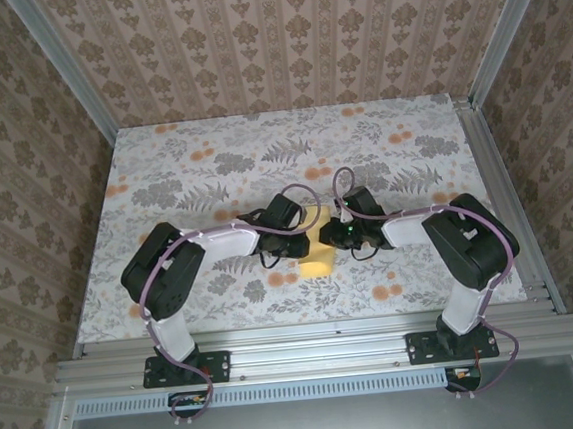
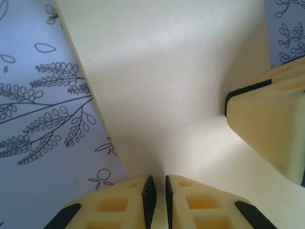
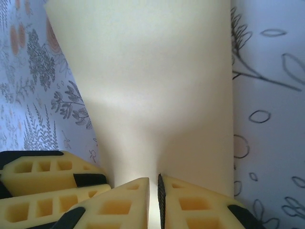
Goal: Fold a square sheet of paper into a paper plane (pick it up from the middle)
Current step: Fold the square sheet of paper in half at the center of the table.
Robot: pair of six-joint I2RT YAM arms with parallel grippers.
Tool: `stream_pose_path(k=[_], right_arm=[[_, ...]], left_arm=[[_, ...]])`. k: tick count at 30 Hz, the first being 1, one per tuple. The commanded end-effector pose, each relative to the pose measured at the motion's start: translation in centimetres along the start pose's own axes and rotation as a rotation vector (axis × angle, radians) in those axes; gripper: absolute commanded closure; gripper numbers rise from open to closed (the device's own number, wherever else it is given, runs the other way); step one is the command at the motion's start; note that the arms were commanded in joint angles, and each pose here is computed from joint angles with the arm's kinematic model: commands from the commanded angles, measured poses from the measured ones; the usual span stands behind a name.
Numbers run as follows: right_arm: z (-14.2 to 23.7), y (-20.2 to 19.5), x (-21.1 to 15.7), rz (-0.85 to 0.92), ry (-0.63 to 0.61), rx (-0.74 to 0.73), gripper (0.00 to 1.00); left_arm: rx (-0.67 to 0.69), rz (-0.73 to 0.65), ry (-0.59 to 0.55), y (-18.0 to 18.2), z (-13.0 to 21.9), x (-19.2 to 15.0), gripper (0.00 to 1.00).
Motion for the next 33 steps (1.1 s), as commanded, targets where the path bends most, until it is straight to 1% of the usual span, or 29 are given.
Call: stream_pose_path(k=[1, 6, 12, 16, 20, 22, 28, 33], right_arm=[[0.5, -2.9, 0.3, -0.054, -0.024, -0.071, 0.83], [1.5, -2.9, 0.8, -0.056, -0.04, -0.056, 0.83], [2.6, -0.9, 1.5, -0.027, -0.059, -0.009, 0.83], [2.3, 0.7, 1.9, -0.023, -0.05, 0.053, 0.83], [1.1, 1.1, 1.8, -0.018, -0.026, 0.057, 0.83], [0.6, 0.8, 1.9, -0.018, -0.022, 0.045, 0.83], [-0.3, -1.7, 2.6, -0.014, -0.029, -0.06, 0.84], [0.3, -3.5, 3.2, -0.031, -0.054, -0.101, 0.84]], left_arm=[[0.125, -0.004, 0.272, 2.7, -2.2, -7.0, 0.81], [0.13, -0.013, 0.273, 2.7, -2.3, -6.8, 0.81], [0.136, -0.018, 0.277, 2.8, -2.3, -6.8, 0.81], [0.135, -0.022, 0.279, 2.7, -2.4, -6.9, 0.81], [0.135, -0.03, 0.28, 2.5, -2.4, -6.8, 0.81], [0.141, -0.035, 0.283, 2.6, -2.3, -6.8, 0.81], [0.159, -0.04, 0.293, 2.9, -2.1, -7.2, 0.81], [0.17, -0.043, 0.305, 3.1, -2.0, -7.6, 0.81]])
Point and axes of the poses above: each hand's point on the last joint's axis, 136 mm out from that joint toward the fingers, its own z axis back along the fingers, its own y axis along the line the jaws close on, x = y × z, the point moved 3 cm from there along z, back along the fingers, and after that the axes turned 15 degrees about -z, right-handed, at the moved point
